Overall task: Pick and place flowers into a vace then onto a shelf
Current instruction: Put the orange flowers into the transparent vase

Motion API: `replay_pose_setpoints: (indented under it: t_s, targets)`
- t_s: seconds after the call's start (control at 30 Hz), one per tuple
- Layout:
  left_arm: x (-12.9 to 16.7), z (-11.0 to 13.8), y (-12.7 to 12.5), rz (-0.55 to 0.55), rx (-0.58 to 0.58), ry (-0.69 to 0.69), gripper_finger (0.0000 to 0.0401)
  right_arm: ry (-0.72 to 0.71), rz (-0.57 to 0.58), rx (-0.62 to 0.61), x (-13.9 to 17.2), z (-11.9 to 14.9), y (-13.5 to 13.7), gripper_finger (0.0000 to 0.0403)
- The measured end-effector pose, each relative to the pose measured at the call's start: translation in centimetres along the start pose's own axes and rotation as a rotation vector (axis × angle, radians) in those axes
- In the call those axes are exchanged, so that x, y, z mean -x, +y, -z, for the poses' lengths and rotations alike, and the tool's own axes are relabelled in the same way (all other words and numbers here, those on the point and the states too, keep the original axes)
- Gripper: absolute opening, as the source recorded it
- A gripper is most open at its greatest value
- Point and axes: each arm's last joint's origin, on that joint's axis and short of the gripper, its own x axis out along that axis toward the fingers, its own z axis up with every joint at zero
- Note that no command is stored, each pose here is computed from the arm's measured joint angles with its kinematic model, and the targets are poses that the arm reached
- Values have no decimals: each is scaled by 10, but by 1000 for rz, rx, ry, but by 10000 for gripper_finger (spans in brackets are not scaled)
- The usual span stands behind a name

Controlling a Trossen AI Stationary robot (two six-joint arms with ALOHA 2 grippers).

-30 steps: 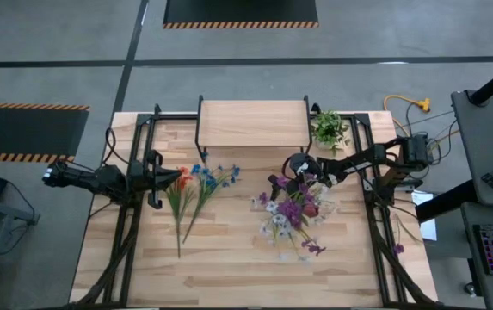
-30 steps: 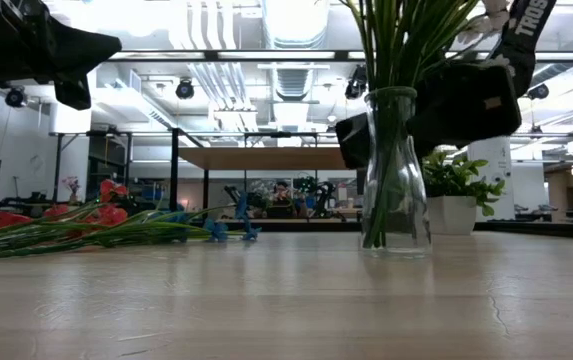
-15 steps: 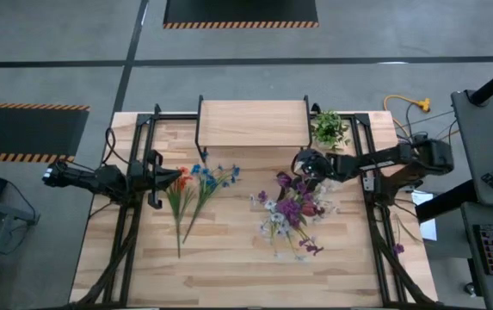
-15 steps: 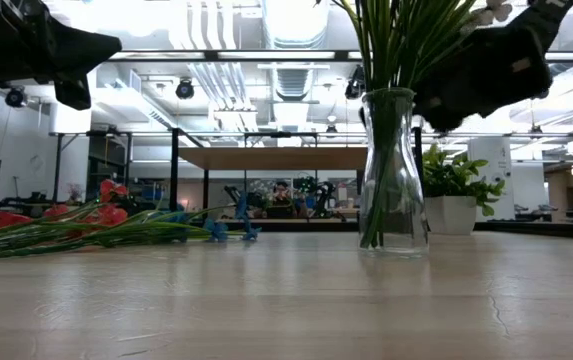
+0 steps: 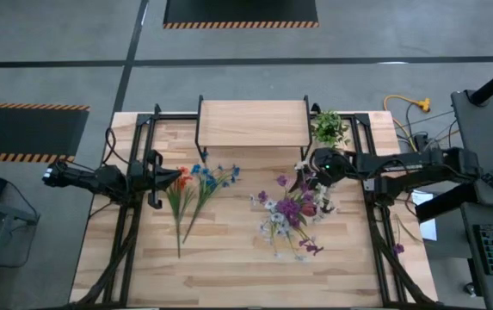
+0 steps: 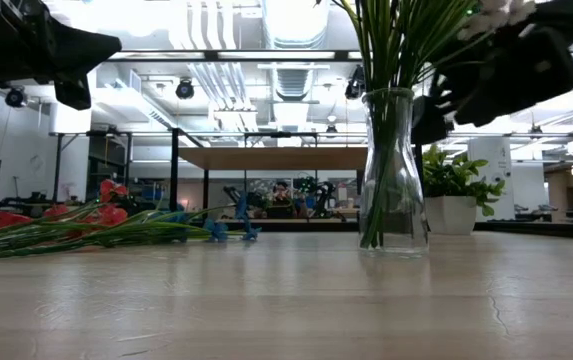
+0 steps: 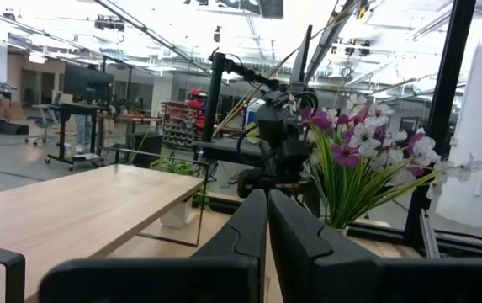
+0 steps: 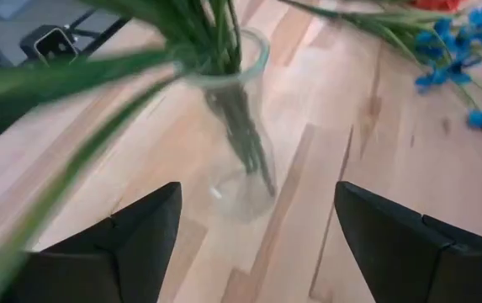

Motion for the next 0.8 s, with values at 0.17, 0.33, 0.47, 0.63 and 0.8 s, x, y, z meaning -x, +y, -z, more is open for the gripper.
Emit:
replay_pose_setpoints:
  t_s: [0.17,0.33,0.47,0.63,0.8]
  targets:
    - [0,0,0,0,0,0,0,-18,63,-39,13,15,8,291]
    - [0,0,0,0,0,0,0,-48,181,-110,25,30,16,280]
    - [0,0,0,0,0,-1,0,-94,293,-181,35,43,22,269]
    - [0,0,0,1,-1,0,0,-205,407,-207,47,54,29,253]
    - [0,0,0,1,-1,0,0,-316,458,-200,58,57,35,238]
